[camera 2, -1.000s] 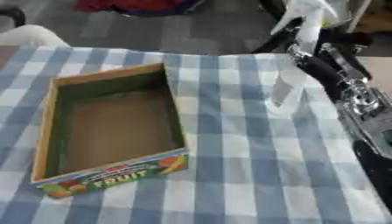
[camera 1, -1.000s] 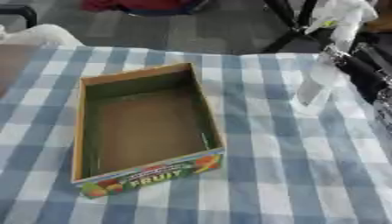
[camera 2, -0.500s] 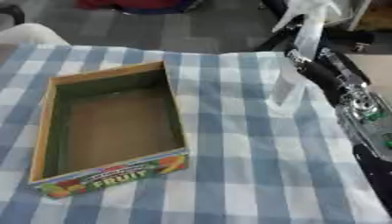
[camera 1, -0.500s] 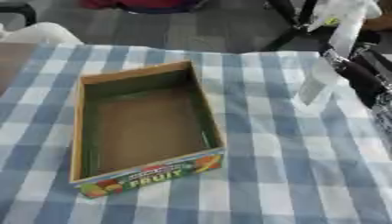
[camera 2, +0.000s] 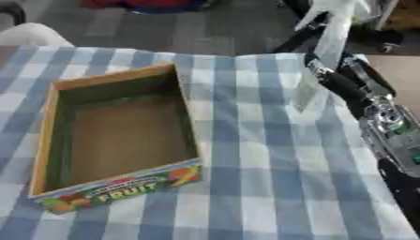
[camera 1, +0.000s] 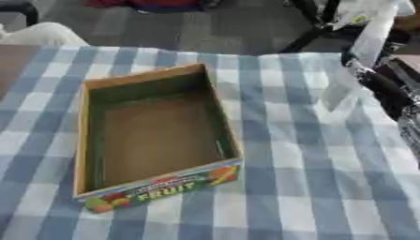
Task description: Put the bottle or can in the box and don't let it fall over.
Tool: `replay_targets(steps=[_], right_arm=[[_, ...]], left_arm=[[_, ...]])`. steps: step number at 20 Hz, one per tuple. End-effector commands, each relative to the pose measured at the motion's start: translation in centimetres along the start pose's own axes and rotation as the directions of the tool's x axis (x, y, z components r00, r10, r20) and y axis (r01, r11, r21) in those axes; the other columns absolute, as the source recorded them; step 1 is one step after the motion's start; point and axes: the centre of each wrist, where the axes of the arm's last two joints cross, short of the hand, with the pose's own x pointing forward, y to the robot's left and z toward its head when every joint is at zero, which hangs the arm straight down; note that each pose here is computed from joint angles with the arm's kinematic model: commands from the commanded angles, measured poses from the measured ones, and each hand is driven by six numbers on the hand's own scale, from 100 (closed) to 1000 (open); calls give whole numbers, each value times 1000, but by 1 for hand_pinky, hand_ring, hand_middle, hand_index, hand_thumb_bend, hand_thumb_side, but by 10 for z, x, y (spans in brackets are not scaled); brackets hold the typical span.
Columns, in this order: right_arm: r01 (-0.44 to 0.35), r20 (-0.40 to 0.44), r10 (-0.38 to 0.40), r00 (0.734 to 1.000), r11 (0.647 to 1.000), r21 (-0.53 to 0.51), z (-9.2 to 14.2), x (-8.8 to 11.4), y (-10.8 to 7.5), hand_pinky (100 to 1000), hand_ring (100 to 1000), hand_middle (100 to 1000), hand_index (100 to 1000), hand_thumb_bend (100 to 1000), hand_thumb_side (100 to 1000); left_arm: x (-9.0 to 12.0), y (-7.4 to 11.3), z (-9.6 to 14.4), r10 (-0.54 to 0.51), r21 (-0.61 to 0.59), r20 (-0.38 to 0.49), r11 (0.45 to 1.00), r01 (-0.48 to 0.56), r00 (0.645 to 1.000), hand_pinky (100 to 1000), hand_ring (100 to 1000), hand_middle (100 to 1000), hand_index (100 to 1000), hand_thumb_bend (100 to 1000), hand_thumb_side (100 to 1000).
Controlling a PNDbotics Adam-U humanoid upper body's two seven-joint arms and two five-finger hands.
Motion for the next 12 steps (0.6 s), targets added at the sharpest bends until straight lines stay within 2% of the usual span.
replay_targets(steps=[1,12], right_arm=[[-7,-6,7,1000,1000,4,0,-3,-1,849,1000,1000,859,100,554],[-43,-33,43,999,999,2,3,-15,3,853,1000,1000,865,100,513]], left_arm=[[8,1,-3,1,-7,32,1000,0,999,981,481,571,770,679,423],[9,0,-3,4,-11,35,1000,-4,999,982,481,572,771,675,425]])
